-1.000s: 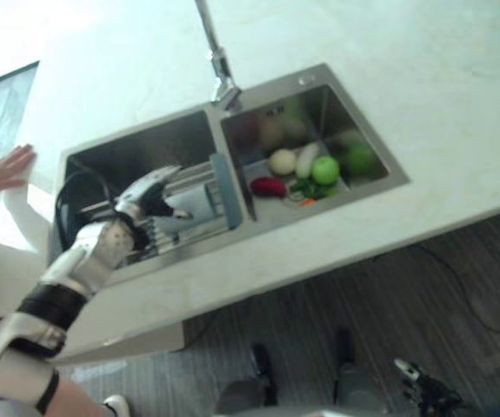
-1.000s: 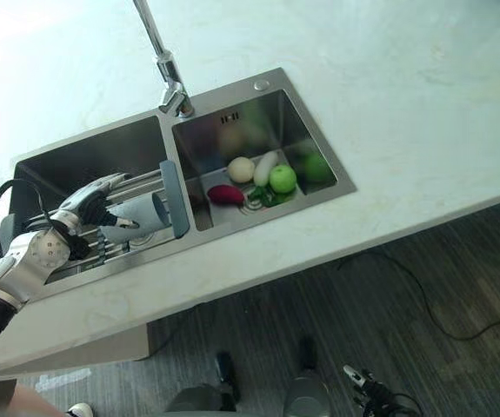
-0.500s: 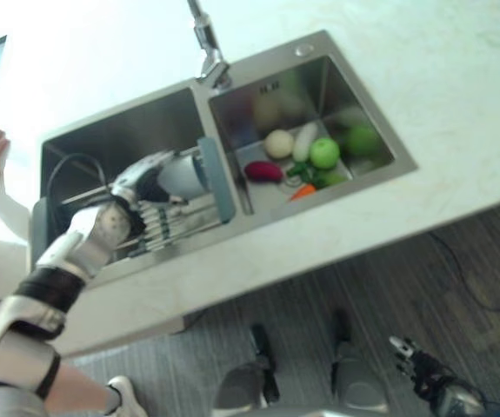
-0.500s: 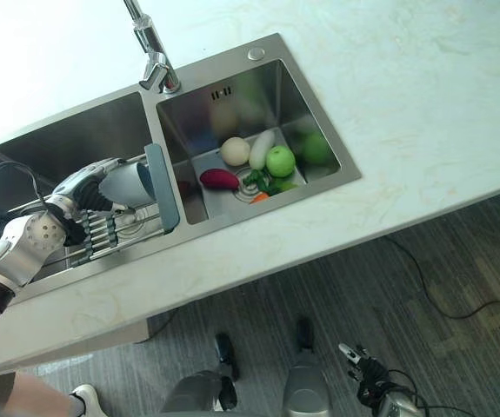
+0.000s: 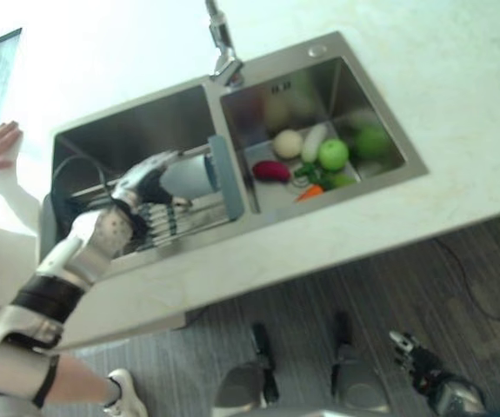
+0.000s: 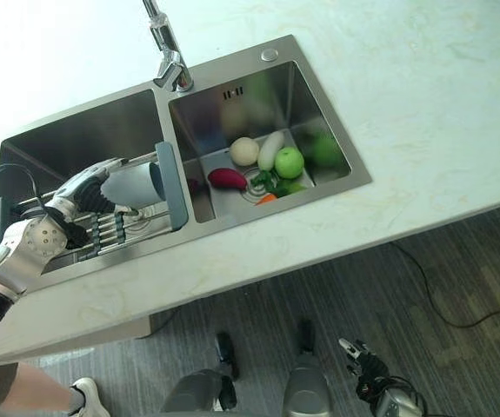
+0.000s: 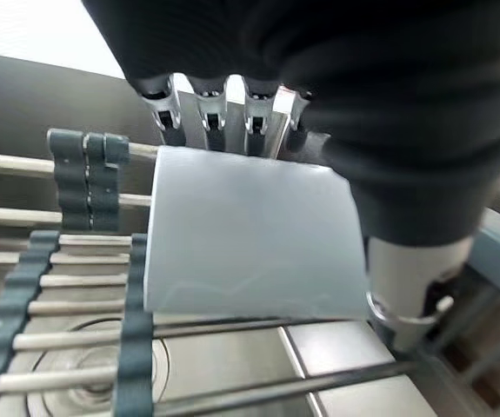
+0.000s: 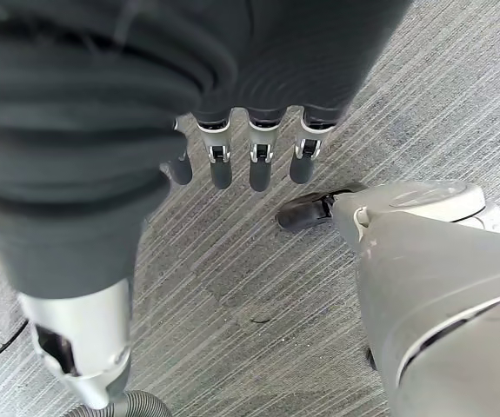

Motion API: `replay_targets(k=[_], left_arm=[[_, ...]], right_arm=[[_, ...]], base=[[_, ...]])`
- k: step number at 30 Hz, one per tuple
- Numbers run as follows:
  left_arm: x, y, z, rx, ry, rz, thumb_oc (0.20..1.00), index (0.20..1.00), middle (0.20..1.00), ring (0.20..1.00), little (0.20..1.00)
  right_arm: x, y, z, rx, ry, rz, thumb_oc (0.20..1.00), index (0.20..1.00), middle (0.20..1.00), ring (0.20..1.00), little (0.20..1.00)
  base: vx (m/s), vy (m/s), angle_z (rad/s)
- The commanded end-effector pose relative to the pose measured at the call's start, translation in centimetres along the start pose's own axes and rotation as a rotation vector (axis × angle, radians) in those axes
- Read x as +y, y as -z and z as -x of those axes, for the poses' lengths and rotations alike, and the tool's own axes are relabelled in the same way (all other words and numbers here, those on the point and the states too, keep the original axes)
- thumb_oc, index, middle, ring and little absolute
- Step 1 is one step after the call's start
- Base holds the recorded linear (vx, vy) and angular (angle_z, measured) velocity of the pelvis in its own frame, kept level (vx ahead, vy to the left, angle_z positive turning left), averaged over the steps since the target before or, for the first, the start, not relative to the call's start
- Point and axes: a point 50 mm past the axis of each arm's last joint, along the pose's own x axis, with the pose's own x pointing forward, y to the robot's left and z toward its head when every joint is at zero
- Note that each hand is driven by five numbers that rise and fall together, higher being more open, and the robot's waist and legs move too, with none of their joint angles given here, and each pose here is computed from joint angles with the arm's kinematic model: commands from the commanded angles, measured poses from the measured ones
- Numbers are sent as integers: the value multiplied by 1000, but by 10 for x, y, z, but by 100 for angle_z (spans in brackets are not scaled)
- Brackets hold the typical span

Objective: Place the dishes in the dishwasher.

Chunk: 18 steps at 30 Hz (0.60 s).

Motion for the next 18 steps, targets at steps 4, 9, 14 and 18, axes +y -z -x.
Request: replay_targets(k=[4,9,14,18], left_arm=[[36,12,11,31,-173,-64,1000,1000,1000,1000,1000],[29,7,10,20,-148,-73,1000,1000,1000,1000,1000],[27,8,5,33,-129,-72,1000,1000,1000,1000,1000],[26,10,4,46,-123,-68,1000,1000,1000,1000,1000]], right_arm=[[10,5,-2,-25,-15,-50,1000,1000,1000,1000,1000],[13,2,-3,-35,-23,-50,1000,1000,1000,1000,1000],[14,-1,-5,-33,-25,-46,1000,1000,1000,1000,1000],[12,-1,-4,-30,-21,-41,1000,1000,1000,1000,1000]], base=[[0,0,0],[-6,1,1],[0,0,0],[0,0,0]])
